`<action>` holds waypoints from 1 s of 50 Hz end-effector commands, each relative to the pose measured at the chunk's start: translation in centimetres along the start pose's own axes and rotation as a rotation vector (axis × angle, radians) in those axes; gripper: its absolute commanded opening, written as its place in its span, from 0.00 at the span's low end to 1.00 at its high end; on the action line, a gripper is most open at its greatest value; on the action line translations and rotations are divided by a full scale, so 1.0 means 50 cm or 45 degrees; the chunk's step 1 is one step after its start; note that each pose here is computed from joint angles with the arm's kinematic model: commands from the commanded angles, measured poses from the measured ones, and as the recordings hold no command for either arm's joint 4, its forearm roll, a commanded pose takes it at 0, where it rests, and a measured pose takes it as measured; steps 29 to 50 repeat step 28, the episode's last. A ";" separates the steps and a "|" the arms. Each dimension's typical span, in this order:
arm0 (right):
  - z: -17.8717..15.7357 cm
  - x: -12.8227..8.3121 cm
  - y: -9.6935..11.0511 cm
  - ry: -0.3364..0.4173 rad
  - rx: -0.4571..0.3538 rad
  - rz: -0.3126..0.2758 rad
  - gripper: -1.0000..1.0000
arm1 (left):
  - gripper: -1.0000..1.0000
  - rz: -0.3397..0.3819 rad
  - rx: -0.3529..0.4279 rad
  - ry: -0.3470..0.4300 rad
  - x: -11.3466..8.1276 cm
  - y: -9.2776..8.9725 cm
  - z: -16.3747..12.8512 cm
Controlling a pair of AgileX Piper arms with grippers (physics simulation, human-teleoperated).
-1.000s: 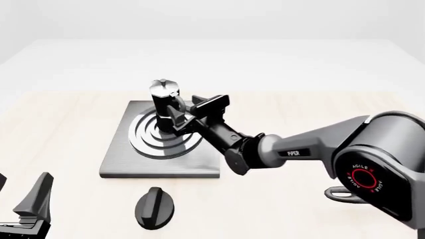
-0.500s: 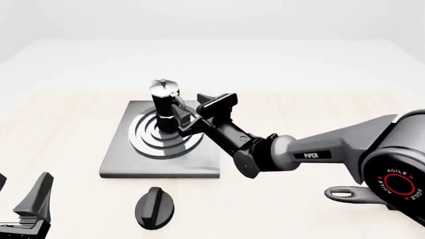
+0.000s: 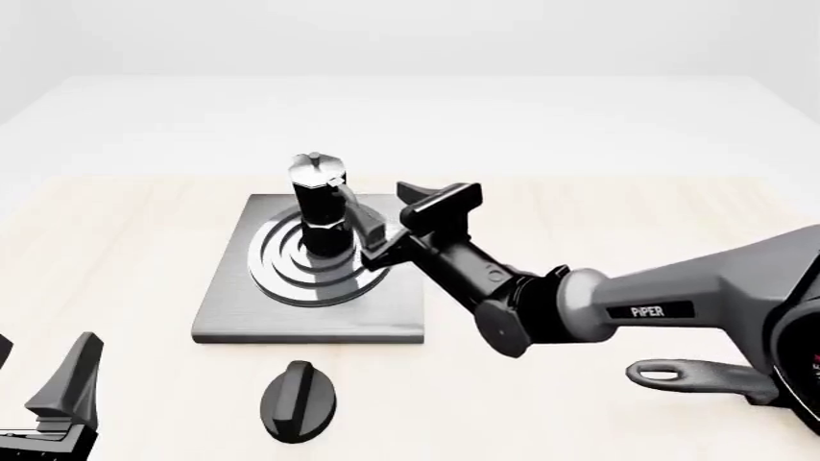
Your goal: Put the moka pot on the stove.
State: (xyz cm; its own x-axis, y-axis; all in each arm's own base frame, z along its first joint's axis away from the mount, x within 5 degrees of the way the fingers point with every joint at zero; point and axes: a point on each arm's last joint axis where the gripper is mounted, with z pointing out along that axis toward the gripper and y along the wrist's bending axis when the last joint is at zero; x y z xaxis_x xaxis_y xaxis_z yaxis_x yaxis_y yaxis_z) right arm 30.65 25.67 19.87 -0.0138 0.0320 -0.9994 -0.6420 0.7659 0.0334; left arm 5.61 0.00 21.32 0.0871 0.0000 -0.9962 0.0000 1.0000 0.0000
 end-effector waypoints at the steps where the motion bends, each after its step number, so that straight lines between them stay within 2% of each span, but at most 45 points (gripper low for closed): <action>1: -0.030 -0.013 -0.004 -0.014 0.007 -0.002 1.00 | 1.00 0.000 0.000 0.000 0.000 0.000 0.000; 28: -0.097 -0.024 -0.022 -0.016 0.041 -0.016 1.00 | 1.00 0.000 0.000 0.000 0.000 0.000 0.000; 50: -0.097 -0.024 -0.022 -0.016 0.041 -0.016 1.00 | 1.00 0.000 0.000 0.000 0.000 0.000 0.000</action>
